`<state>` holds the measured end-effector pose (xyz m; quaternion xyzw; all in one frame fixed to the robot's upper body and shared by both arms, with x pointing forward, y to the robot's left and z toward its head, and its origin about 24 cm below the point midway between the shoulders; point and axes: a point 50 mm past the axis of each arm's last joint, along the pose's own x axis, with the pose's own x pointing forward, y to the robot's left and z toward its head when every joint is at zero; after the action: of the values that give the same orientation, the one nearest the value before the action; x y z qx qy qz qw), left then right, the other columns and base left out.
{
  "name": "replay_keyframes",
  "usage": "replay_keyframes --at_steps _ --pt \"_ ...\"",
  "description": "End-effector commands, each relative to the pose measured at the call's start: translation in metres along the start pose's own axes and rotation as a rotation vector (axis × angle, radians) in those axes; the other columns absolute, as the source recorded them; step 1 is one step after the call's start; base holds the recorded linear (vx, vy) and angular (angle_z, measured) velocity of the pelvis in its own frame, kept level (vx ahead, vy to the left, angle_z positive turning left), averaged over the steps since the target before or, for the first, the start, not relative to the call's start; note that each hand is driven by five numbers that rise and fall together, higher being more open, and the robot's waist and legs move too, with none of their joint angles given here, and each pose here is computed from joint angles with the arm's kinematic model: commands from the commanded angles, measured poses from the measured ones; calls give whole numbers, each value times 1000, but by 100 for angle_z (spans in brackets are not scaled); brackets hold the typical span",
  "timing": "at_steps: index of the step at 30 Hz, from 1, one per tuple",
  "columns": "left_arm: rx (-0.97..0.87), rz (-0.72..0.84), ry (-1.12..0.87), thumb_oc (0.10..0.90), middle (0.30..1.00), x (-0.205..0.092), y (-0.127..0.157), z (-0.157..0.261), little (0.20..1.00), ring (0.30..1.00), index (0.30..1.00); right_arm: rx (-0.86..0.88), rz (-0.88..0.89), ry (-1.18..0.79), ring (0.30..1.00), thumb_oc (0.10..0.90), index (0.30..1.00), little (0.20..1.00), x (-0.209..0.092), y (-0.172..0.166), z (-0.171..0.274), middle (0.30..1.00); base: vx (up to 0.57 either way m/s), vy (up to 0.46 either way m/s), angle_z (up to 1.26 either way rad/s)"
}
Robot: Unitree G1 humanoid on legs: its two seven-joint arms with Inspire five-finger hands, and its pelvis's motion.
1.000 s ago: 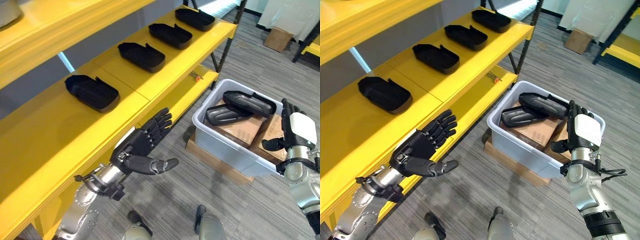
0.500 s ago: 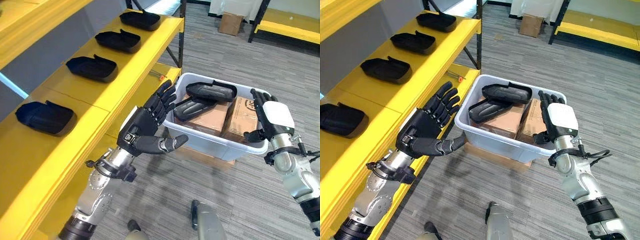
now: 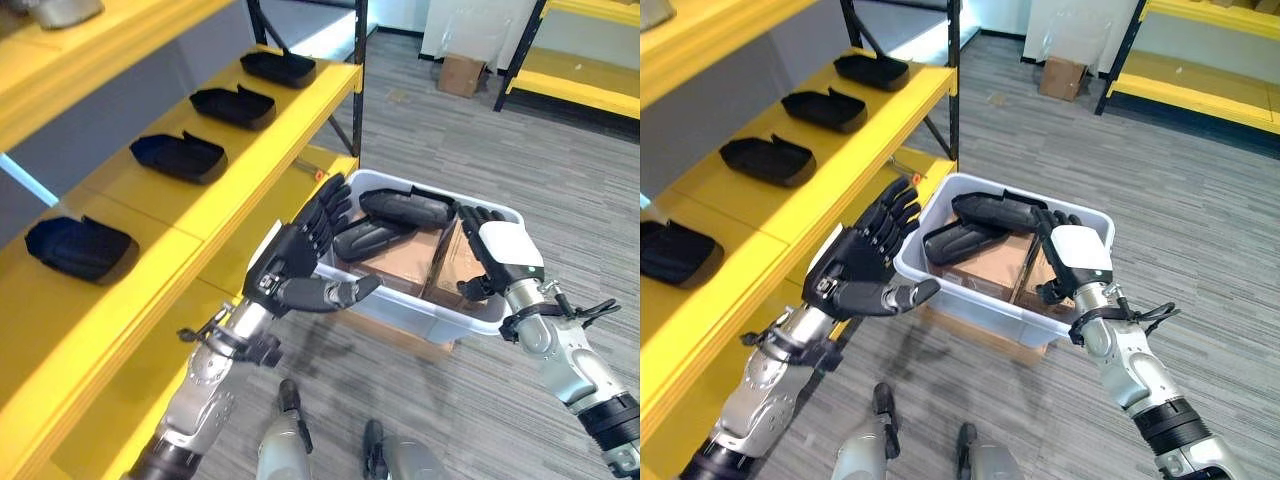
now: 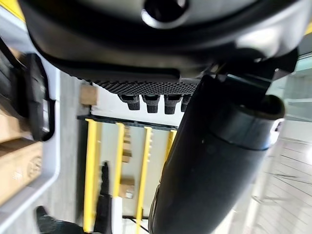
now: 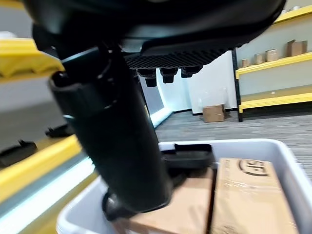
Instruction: Move parts from the plastic box to the shelf.
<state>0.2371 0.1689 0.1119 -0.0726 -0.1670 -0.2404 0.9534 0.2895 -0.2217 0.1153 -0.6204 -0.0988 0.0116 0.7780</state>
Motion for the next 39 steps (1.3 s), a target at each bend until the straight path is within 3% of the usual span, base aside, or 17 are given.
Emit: replay_keyframes --at_steps 1,14,30,34,39 --pt "68 -92 -291 900 1000 12 -5 54 1000 1000 1000 -23 -225 -101 1000 900 1000 1000 10 -49 15 1000 184 88 -43" --pt "58 -175 -262 900 1000 18 -11 50 1000 1000 1000 105 -241 28 1000 900 1000 1000 17 -34 12 1000 41 24 5" --pt "96 -169 -161 900 1000 5 -14 36 1000 1000 1000 247 -234 -168 1000 900 1000 1000 8 -55 42 1000 67 106 -9" --pt "-35 -145 -143 900 1000 -2 -11 30 1000 1000 1000 381 -237 -217 1000 900 1000 1000 0 -54 49 1000 131 263 -9" --pt "14 -115 -125 900 1000 0 -16 28 1000 1000 1000 462 -219 -281 1000 900 1000 1000 -1 -44 67 1000 150 3 -19"
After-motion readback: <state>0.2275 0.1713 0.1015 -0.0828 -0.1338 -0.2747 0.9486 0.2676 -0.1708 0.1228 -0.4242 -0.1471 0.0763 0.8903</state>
